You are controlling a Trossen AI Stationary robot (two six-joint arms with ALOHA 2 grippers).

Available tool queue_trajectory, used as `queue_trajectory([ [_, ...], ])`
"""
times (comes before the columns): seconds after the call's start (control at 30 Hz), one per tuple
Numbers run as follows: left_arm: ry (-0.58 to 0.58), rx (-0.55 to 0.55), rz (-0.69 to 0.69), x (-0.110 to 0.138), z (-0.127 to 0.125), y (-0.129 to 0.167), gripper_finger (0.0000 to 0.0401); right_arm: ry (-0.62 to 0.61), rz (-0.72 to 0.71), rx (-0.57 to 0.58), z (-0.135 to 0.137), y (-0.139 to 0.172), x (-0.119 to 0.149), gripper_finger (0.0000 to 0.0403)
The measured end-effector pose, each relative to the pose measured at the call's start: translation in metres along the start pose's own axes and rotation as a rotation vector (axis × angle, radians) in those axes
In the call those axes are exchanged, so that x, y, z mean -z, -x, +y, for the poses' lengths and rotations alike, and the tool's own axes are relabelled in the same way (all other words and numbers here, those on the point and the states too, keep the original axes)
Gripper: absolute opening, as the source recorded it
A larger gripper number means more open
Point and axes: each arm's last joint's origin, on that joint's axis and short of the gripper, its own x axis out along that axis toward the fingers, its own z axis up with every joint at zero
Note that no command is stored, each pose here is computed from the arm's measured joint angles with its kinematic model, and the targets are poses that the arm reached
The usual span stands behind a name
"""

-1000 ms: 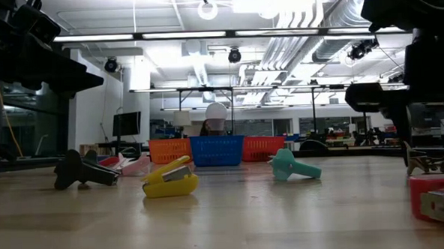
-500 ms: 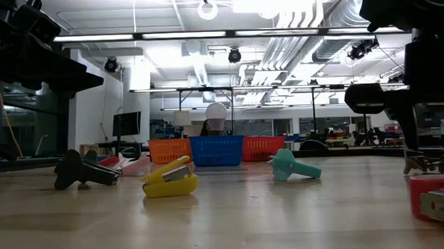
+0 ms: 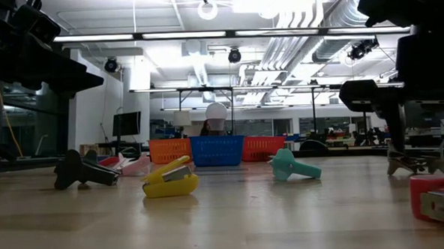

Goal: Pick and place Stapler, Stapler remover, tape
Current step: Put the gray staple remover into the orange basket

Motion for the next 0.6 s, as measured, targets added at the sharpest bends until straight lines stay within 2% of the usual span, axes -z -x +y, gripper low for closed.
queue_trajectory([
  [0.13,0.0,0.0,0.0,0.0,0.0,0.0,0.0246,0.001,-0.036,0.026,-0.0019,0.0001,-0.0037,0.0215],
  [0.3,0.0,0.0,0.0,0.0,0.0,0.0,0.0246,0.002,-0.05,0.027,-0.0023,0.0002,-0.005,0.0218],
  [0.6,0.0,0.0,0.0,0.0,0.0,0.0,0.0246,0.004,-0.046,-0.005,-0.0014,-0.0041,-0.0048,0.0162],
])
